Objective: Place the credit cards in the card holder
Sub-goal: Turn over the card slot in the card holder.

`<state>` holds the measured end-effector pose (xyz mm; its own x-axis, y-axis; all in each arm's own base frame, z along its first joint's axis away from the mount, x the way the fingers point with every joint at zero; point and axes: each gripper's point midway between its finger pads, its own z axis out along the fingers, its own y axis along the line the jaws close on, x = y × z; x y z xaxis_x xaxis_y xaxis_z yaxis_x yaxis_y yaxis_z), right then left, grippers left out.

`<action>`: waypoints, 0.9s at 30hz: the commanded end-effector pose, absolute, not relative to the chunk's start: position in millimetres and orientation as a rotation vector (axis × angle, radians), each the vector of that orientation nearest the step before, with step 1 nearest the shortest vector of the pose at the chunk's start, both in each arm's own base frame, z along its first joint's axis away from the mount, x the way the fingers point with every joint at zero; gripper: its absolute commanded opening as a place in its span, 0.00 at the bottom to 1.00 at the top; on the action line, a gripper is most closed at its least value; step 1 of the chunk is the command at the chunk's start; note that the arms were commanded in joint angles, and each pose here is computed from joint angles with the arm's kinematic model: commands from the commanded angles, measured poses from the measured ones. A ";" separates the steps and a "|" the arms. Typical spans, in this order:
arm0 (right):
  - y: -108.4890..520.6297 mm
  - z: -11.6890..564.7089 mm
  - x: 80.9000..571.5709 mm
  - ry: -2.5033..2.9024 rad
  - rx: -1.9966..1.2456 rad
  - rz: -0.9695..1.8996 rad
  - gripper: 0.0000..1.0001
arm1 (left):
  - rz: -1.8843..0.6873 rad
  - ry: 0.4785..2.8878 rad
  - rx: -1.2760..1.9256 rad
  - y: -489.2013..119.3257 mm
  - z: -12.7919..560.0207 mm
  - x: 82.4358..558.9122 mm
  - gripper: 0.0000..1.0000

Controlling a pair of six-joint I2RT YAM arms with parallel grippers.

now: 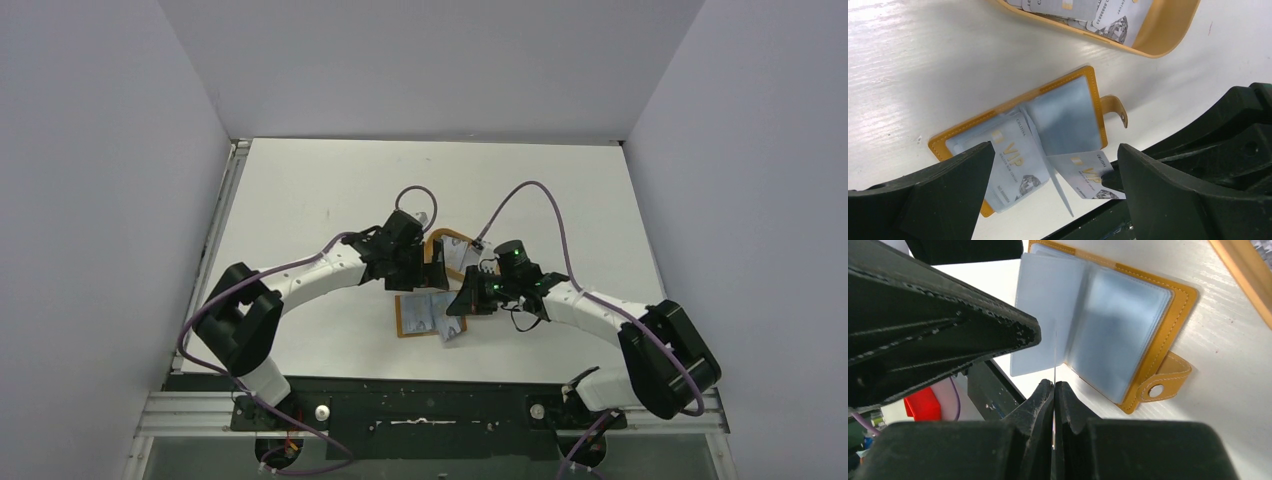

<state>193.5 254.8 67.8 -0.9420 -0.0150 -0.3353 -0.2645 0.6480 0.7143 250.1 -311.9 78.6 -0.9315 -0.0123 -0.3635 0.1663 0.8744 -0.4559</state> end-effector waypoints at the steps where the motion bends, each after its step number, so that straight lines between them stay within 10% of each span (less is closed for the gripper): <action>1: 266.1 80.1 210.0 2.486 -0.283 1.183 0.00 | -0.826 2.622 0.083 -325.3 91.1 264.3 0.92; 9: 264.1 72.0 209.9 2.508 -0.275 1.161 0.00 | -0.913 2.628 0.094 -331.2 78.4 263.3 0.72; 27: 256.0 60.6 205.3 2.533 -0.264 1.127 0.00 | -0.884 2.653 0.087 -329.3 55.5 265.6 0.77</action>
